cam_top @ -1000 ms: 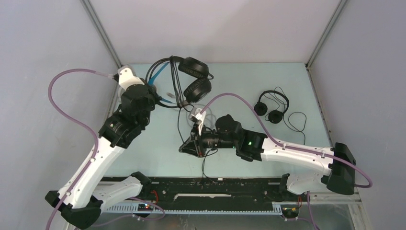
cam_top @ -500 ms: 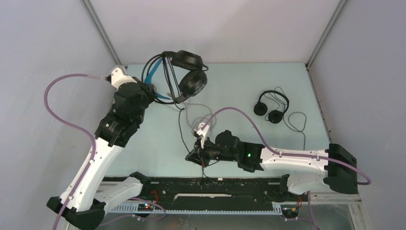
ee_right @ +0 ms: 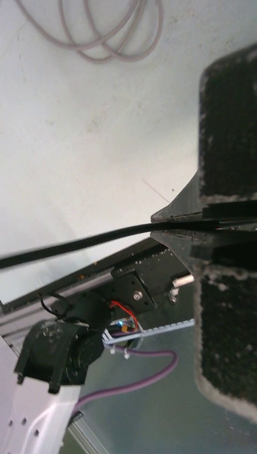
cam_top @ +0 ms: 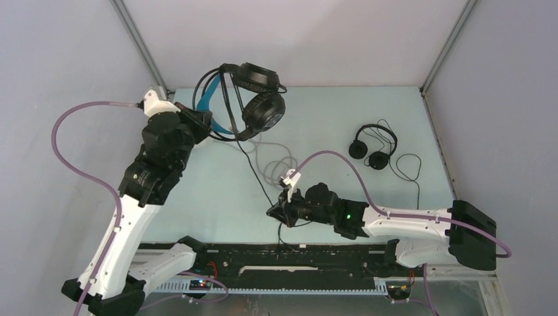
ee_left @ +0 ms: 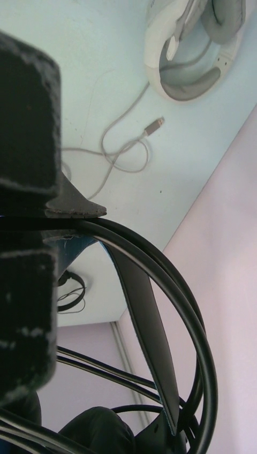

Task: Wrap the headphones
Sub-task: Wrap the headphones cable around the headphones.

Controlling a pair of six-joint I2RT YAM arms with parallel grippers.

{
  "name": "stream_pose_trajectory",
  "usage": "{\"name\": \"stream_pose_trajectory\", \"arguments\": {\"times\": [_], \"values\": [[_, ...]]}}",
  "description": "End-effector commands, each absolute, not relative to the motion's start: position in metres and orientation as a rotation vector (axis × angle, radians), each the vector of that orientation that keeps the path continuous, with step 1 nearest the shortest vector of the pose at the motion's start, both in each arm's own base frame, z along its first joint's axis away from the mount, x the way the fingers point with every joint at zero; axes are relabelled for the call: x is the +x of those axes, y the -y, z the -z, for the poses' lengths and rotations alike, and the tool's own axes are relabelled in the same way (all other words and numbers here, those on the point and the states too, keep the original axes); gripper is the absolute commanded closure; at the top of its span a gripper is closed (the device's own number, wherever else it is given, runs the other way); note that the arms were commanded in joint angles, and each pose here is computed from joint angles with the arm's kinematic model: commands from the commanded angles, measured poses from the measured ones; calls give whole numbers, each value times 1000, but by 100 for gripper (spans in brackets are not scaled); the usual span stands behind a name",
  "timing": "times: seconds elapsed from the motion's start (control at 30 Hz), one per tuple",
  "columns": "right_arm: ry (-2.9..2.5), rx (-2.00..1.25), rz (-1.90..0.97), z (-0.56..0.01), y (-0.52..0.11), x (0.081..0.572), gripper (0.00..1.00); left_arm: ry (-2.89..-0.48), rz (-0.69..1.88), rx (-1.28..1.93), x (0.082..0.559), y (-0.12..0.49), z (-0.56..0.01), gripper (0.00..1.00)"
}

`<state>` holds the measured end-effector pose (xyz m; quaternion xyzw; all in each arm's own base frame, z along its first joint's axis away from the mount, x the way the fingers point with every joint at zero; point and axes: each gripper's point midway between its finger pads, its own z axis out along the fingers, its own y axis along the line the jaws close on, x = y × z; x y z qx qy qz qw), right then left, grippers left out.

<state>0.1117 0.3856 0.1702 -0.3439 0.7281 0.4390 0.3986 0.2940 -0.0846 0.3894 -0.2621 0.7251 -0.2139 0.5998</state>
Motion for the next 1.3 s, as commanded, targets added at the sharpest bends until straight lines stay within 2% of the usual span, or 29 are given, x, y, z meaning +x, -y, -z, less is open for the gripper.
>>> {"name": "stream_pose_trajectory", "arguments": {"times": [0.0,0.33,0.7,1.0,1.27], "values": [[-1811,-754,-1107,-177,-378,131,100,-1486,743,-577,274,95,-471,100],[-1763,-603,-1085,-199,-347,175,100,-1636,820,-298,256,131,-461,100],[-1648,-471,-1046,-244,-301,220,100,-1715,880,228,240,181,-442,100],[-1598,-422,-1005,-265,-267,233,100,-1689,892,525,229,201,-423,100],[-1609,-510,-1092,-267,-270,215,100,-1690,850,753,221,212,-383,100]]}}
